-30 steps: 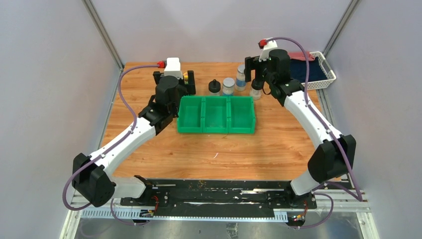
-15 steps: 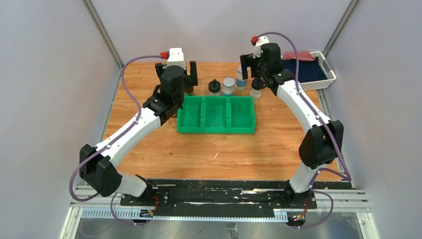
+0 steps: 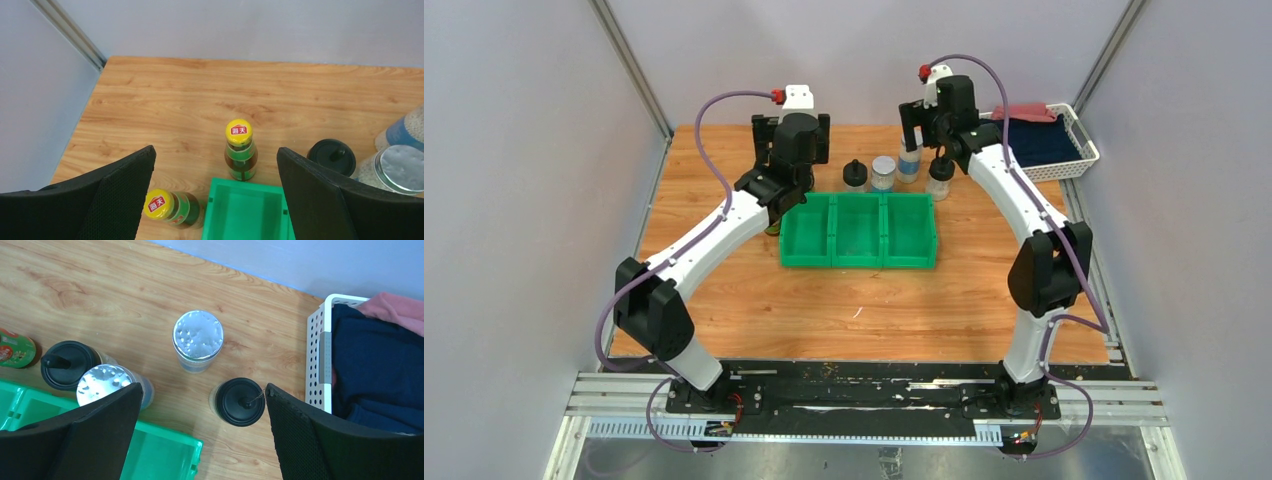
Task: Organize the condiment bottles
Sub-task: Pick up the bottle from the center of the board.
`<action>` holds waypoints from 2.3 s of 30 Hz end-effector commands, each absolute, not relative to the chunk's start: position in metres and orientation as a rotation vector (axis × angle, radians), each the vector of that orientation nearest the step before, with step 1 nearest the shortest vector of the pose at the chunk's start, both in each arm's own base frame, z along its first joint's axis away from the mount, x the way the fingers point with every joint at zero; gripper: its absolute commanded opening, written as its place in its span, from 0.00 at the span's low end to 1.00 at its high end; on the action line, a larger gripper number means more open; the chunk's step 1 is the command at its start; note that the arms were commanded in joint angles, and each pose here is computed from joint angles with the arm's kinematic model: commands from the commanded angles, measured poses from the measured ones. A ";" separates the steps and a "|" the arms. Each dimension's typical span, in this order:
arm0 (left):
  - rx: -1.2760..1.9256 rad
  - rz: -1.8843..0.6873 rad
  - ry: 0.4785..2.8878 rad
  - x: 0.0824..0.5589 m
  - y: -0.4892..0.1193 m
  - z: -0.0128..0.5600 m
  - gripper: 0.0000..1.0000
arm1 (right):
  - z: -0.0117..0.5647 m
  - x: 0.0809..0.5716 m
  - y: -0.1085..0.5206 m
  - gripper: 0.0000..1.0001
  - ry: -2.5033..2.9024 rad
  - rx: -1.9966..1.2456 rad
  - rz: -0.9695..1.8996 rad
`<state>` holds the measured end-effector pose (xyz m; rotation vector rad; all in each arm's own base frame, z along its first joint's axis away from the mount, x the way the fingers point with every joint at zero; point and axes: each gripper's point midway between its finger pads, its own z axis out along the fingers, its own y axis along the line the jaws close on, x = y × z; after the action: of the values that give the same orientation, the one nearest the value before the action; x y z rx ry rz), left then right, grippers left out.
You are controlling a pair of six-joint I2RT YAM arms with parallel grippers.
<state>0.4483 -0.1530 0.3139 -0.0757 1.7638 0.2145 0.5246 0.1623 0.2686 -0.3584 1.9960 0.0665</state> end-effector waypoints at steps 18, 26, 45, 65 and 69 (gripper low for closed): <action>-0.091 0.119 1.804 0.465 -0.154 0.290 1.00 | 0.220 0.559 0.188 1.00 2.036 -0.431 0.193; -0.070 0.111 1.811 0.470 -0.159 0.282 1.00 | 0.215 0.571 0.186 1.00 2.034 -0.431 0.208; -0.083 0.093 1.824 0.480 -0.154 0.269 1.00 | 0.213 0.588 0.183 1.00 2.036 -0.419 0.188; -0.075 0.087 1.835 0.485 -0.152 0.259 1.00 | 0.177 0.612 0.171 1.00 2.086 -0.372 0.177; -0.076 0.075 1.835 0.485 -0.154 0.260 1.00 | 0.172 0.610 0.171 0.99 2.101 -0.371 0.179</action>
<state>0.4812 -0.1541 0.2649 -0.0632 1.8336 0.0877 0.6070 0.1778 0.1827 -0.3932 2.0711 0.1786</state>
